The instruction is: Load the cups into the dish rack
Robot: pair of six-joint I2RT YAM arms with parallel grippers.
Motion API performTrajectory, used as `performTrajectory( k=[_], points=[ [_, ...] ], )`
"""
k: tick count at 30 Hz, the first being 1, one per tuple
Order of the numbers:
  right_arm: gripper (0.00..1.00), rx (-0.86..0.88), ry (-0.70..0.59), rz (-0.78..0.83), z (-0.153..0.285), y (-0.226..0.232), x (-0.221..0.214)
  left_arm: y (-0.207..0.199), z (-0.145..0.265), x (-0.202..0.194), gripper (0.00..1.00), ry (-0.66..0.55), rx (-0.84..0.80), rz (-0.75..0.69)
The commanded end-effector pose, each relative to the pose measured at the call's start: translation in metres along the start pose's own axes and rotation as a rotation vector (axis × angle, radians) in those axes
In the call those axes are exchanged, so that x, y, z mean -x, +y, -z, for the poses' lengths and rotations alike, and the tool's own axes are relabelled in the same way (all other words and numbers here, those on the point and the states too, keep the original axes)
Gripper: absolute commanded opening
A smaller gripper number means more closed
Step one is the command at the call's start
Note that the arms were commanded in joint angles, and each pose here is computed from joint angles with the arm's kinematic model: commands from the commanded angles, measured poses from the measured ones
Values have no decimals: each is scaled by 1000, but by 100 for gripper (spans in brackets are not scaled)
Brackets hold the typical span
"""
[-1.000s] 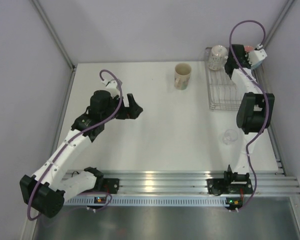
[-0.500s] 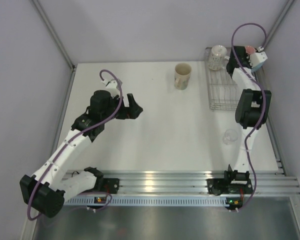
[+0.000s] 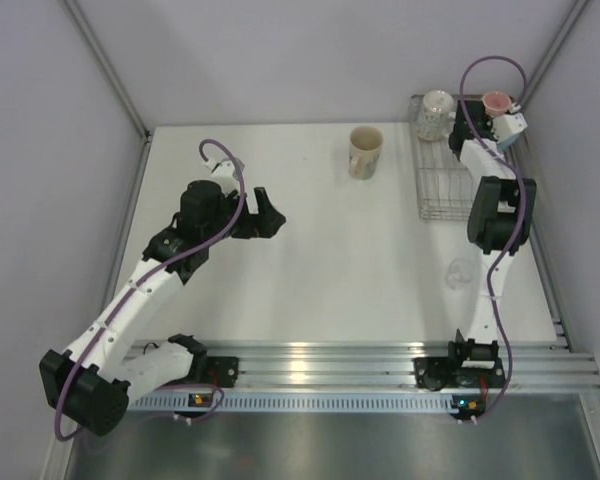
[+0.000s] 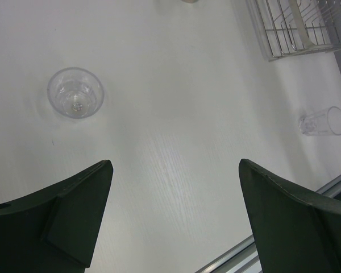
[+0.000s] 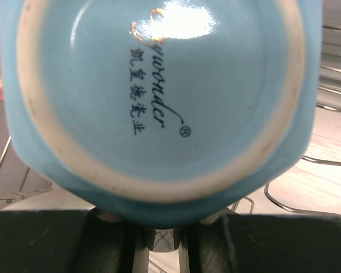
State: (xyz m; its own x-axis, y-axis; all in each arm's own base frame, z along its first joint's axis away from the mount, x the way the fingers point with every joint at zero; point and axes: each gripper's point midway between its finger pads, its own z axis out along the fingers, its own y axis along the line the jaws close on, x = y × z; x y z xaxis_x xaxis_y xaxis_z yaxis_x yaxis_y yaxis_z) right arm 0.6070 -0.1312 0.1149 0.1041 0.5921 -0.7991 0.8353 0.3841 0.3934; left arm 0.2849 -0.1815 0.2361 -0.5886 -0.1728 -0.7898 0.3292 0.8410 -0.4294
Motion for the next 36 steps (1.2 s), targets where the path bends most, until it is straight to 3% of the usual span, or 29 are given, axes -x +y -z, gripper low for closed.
performTrajectory(
  k=[1,13,22,36],
  points=[
    [0,68,-85,-119,5,33,42,-8,6,15,98,-44,-18,-20],
    [0,68,-32,-129,-10,28,18,-9,10,18,98,-58,-20,-27],
    [15,77,-37,-121,-10,33,22,-10,10,19,98,-57,-22,-25],
    [21,64,-46,-82,0,29,37,-12,12,20,98,-61,-31,-24]
  ],
)
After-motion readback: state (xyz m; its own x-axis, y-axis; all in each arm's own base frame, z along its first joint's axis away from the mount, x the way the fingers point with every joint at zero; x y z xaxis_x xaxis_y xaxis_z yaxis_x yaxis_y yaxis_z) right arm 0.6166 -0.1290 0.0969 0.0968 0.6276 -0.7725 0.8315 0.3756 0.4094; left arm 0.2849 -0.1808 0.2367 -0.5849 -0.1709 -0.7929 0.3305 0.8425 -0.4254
